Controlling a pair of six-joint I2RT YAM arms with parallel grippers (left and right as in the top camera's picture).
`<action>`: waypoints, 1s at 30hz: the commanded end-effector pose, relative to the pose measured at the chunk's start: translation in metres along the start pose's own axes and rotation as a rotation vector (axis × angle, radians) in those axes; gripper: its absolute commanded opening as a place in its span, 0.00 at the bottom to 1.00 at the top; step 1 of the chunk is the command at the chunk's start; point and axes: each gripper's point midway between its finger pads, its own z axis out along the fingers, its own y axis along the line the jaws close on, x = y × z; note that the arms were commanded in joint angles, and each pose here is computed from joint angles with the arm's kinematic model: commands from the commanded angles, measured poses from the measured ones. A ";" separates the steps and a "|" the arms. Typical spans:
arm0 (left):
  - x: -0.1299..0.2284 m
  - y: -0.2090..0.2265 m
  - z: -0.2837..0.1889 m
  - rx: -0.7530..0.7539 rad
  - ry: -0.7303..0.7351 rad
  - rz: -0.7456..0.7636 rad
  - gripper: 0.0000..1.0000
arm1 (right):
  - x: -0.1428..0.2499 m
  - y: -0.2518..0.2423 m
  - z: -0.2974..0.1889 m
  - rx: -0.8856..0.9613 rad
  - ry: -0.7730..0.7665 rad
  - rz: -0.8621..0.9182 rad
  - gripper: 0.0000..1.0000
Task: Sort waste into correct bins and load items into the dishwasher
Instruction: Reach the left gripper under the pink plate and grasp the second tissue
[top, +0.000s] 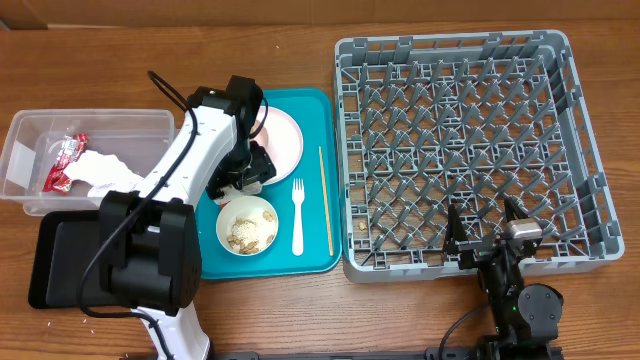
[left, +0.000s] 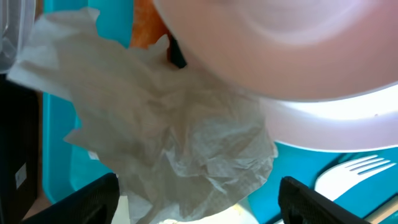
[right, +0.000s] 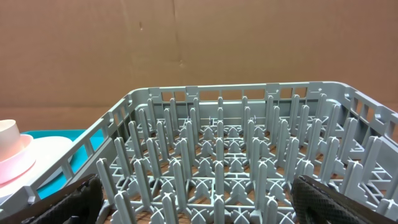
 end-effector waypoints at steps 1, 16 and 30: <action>0.000 -0.002 -0.001 0.007 -0.013 -0.008 0.88 | 0.002 -0.001 0.000 0.005 -0.002 0.005 1.00; -0.011 0.000 -0.001 -0.017 -0.066 -0.001 0.97 | 0.002 -0.001 0.000 0.005 -0.002 0.005 1.00; -0.016 -0.002 -0.002 -0.007 -0.085 0.007 0.76 | 0.002 -0.001 0.000 0.006 -0.002 0.005 1.00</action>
